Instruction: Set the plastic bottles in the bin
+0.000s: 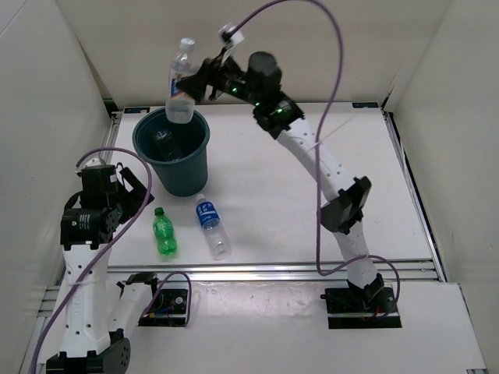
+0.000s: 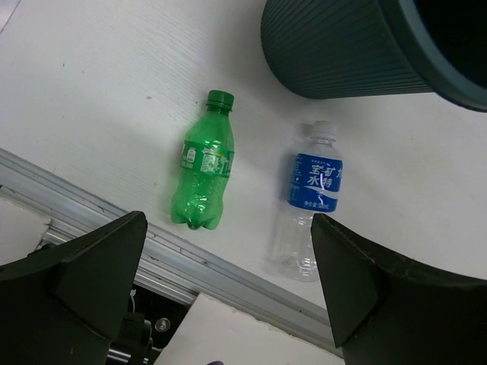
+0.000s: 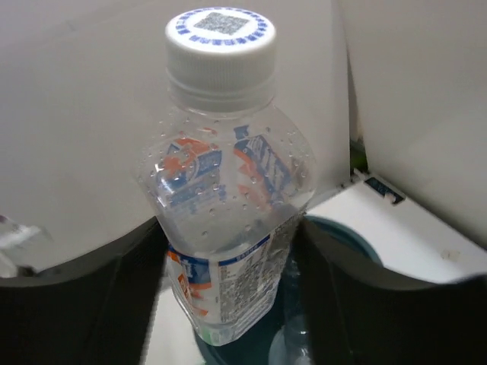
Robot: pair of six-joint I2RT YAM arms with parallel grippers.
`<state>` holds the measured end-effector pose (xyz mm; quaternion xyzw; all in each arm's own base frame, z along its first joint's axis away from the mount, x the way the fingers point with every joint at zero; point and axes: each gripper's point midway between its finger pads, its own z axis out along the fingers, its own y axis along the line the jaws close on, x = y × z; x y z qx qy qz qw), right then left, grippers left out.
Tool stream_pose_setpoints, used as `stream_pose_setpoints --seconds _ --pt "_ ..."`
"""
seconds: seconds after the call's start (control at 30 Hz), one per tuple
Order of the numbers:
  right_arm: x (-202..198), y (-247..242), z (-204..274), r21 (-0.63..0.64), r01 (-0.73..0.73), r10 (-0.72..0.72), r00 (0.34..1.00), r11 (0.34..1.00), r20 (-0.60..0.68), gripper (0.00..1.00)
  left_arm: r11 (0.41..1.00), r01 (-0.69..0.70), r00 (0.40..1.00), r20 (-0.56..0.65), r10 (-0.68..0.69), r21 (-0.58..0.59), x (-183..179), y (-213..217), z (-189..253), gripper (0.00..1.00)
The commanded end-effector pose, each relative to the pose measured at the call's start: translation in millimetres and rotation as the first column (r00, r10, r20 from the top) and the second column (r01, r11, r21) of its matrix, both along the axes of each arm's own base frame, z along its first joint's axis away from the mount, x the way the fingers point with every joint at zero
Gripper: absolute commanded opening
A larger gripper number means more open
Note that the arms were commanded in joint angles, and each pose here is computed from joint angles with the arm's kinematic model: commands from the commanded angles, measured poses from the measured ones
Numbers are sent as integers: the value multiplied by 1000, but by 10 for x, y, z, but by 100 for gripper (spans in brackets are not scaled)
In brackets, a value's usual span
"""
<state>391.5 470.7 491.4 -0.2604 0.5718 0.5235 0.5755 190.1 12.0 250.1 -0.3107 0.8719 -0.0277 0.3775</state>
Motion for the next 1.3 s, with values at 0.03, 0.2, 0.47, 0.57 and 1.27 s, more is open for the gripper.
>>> stream_pose_setpoints --seconds 0.03,0.2,0.47,0.57,1.27 --pt "406 207 -614 -128 93 -77 989 987 123 93 998 64 997 34 -64 7 104 -58 178 100" --pt "280 87 -771 -231 105 -89 993 967 82 100 998 70 996 56 -70 2 209 -71 223 100" --pt "53 -907 -952 -332 266 -329 933 905 -147 100 1000 8 993 122 -6 -21 185 -42 95 100" --pt "-75 -1236 -1363 -419 245 -382 880 874 -282 100 993 -3 995 99 14 -117 125 -168 -211 100" --pt "-335 -1900 -1573 -523 195 -428 824 829 -371 100 994 32 961 -269 -60 -109 259 -277 -1476 100"
